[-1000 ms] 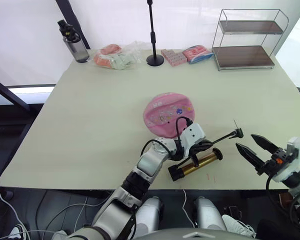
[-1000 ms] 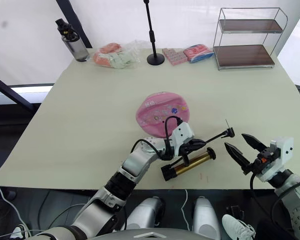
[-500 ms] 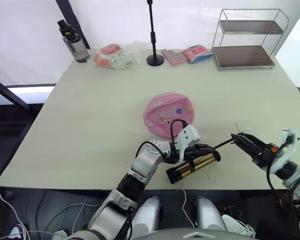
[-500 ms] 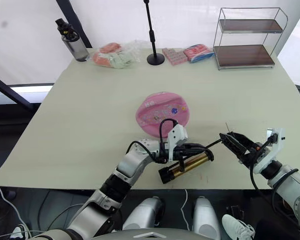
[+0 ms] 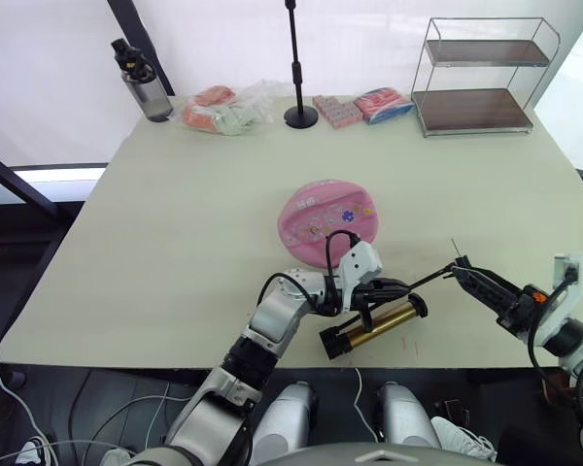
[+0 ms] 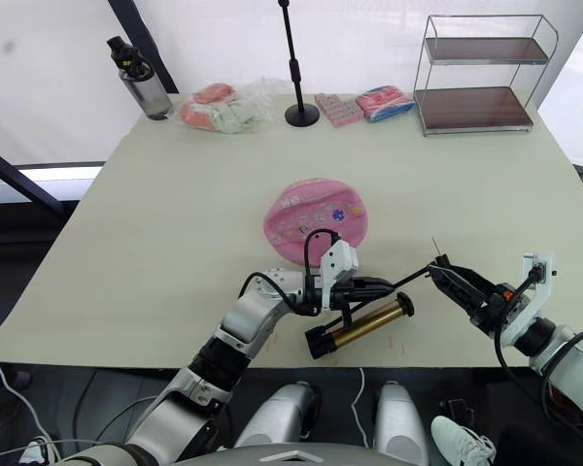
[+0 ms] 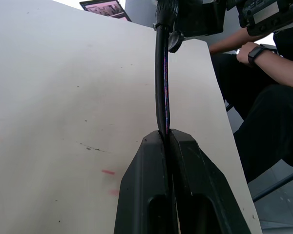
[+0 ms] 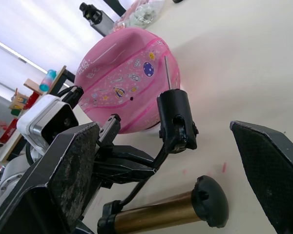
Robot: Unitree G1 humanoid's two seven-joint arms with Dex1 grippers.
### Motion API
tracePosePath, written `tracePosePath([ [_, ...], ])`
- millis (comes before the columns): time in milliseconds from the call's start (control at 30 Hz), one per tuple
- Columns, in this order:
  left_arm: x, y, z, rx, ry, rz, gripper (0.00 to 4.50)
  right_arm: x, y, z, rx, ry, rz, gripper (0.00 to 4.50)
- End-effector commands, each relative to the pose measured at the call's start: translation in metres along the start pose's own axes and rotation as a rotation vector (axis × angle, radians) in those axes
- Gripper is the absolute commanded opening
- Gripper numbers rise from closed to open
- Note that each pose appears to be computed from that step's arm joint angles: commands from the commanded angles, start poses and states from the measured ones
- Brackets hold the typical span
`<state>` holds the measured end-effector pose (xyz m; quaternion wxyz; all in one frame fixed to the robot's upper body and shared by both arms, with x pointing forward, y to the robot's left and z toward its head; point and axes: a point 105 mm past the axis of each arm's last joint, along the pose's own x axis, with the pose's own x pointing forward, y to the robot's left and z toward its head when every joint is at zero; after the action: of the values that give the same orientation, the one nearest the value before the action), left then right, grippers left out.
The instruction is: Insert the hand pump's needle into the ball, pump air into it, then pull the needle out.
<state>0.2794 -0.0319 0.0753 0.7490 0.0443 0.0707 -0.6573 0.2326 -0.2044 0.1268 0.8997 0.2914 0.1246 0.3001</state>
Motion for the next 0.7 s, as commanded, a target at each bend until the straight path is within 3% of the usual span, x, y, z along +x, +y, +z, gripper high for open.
tracePosePath([
  [33,0.0027,-0.0055,0.01,0.042,-0.028,-0.029,0.05,-0.0024,0.0076,0.0081,-0.029,-0.015,0.025,4.5],
  [700,0.0023,-0.007,0.0052,0.042,-0.013,-0.033,0.05,-0.0039,0.0019,-0.0013,-0.034,0.026,0.01,4.5],
])
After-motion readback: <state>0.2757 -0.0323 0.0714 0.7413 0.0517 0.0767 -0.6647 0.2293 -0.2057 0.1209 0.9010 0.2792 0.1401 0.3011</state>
